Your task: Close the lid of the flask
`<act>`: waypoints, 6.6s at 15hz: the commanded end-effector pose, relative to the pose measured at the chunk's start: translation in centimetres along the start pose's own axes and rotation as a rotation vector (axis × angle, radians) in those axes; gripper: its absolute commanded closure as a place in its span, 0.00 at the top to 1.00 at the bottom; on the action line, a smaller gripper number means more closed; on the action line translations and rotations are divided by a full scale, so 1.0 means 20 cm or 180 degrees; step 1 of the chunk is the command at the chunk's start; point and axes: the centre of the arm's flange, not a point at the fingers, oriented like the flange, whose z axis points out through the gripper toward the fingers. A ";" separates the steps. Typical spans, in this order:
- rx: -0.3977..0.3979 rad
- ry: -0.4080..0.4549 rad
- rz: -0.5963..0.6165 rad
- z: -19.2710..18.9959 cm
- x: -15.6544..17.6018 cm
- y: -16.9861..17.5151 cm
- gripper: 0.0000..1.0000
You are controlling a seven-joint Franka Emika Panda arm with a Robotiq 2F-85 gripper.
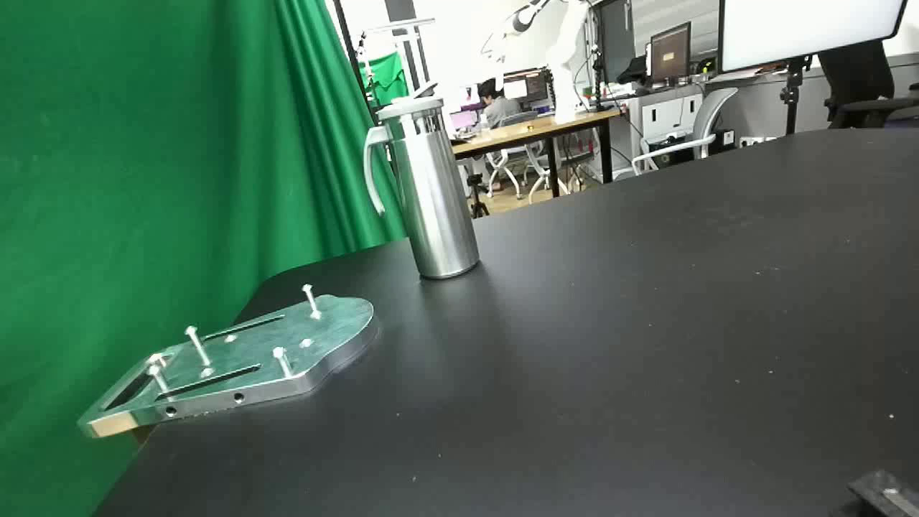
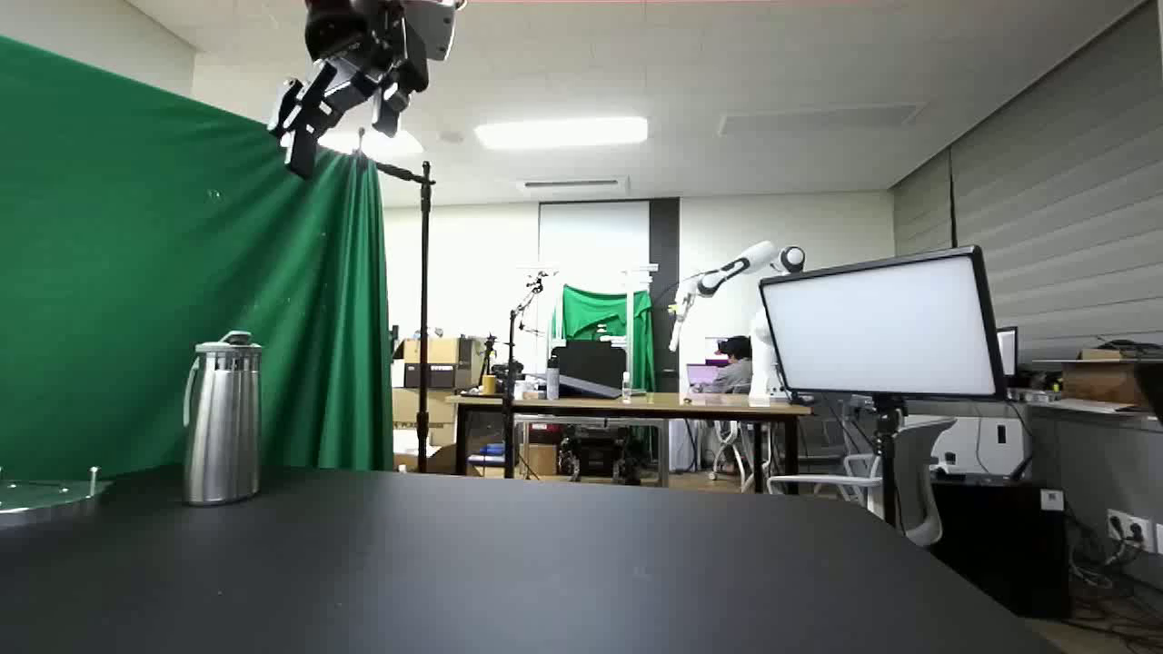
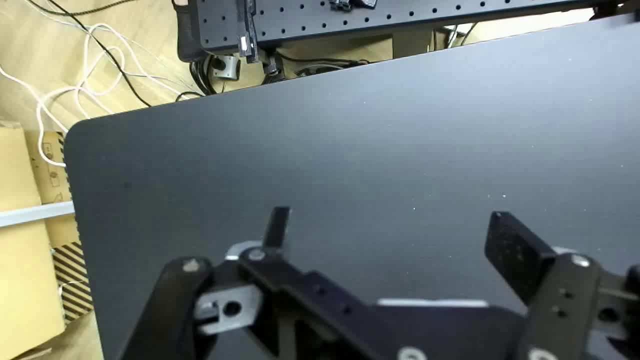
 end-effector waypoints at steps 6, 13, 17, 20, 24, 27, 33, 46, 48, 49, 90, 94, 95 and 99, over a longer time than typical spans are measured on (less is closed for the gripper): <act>0.0001 0.0006 0.0001 0.00 0.00 0.00 1.00; -0.0013 0.0120 -0.0121 -0.03 0.11 -0.08 1.00; 0.0013 0.0308 -0.0403 -0.12 0.33 -0.33 1.00; 0.0016 0.0464 -0.0677 -0.22 0.49 -0.60 0.74; 0.0009 0.0618 -0.1014 -0.42 0.65 -0.99 0.46; -0.0017 0.0624 -0.1054 -0.26 0.53 -0.93 0.51; -0.0013 0.0607 -0.0999 -0.25 0.53 -0.88 0.39; 0.0162 0.1086 -0.1684 -0.46 0.68 -1.63 0.00; 0.0235 0.1269 -0.1806 -0.48 0.68 -1.76 0.00; 0.0257 0.1321 -0.1850 -0.48 0.70 -1.81 0.00; -0.0028 0.0788 -0.1685 -0.39 0.62 -1.42 0.73; -0.0003 0.0723 -0.1534 -0.33 0.53 -1.17 0.98; 0.0008 0.0700 -0.1516 -0.31 0.51 -1.12 1.00; -0.0050 0.0604 -0.1511 -0.32 0.56 -1.11 1.00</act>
